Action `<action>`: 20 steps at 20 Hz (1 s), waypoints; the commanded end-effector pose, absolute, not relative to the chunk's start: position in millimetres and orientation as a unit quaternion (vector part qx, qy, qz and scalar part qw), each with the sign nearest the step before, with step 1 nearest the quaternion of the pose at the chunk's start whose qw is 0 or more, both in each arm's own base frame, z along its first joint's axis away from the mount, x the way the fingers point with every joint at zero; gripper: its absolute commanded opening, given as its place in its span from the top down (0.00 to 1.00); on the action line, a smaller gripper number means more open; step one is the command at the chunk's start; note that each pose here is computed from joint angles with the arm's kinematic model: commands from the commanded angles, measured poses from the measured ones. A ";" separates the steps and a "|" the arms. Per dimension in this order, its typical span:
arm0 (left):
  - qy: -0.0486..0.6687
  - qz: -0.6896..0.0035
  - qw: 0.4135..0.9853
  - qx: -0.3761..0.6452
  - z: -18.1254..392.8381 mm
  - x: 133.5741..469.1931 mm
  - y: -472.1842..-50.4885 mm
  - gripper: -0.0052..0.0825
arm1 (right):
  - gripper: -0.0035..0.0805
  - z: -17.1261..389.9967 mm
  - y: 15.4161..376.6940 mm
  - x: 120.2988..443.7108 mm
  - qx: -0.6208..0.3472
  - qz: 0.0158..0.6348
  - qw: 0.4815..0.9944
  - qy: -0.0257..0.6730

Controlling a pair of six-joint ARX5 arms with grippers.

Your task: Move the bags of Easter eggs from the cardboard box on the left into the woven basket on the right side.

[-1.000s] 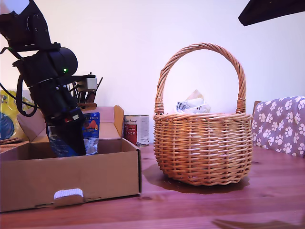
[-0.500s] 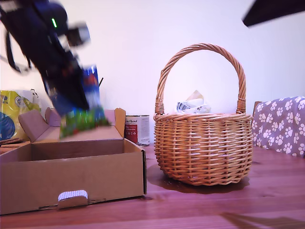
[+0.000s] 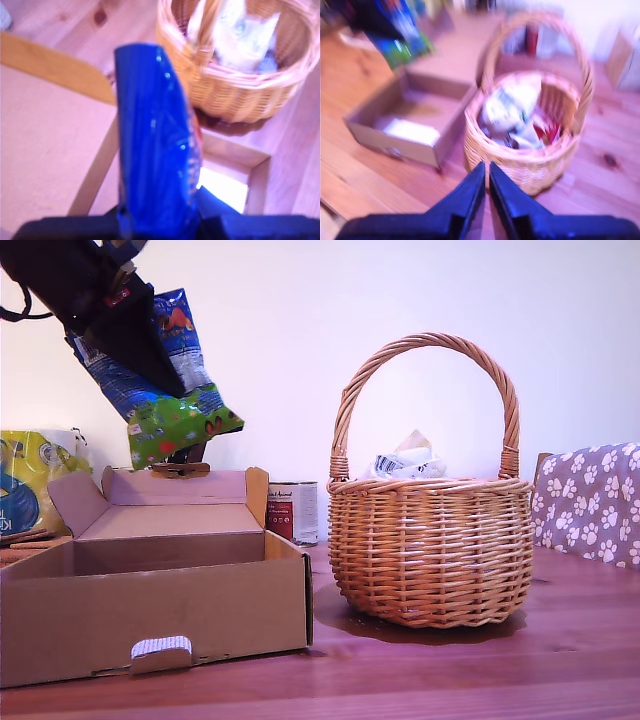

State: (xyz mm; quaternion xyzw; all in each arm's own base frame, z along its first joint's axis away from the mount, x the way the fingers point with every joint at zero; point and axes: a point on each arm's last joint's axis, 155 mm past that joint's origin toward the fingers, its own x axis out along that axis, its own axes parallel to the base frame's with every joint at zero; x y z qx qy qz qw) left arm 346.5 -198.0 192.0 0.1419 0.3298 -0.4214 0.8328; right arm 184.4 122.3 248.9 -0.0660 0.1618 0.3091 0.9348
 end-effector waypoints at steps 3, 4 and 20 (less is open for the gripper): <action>0.285 -0.441 0.842 0.122 196.9 337.8 -228.2 0.94 | 0.97 235.1 122.2 178.6 -0.057 0.313 0.929 0.188; 0.267 -0.449 0.843 0.127 200.2 335.0 -240.9 0.94 | 0.97 235.6 124.2 176.9 -0.055 0.319 0.927 0.187; 0.038 -0.444 0.893 0.056 231.2 345.5 -400.4 0.96 | 0.97 257.6 124.1 178.7 -0.055 0.318 0.934 0.154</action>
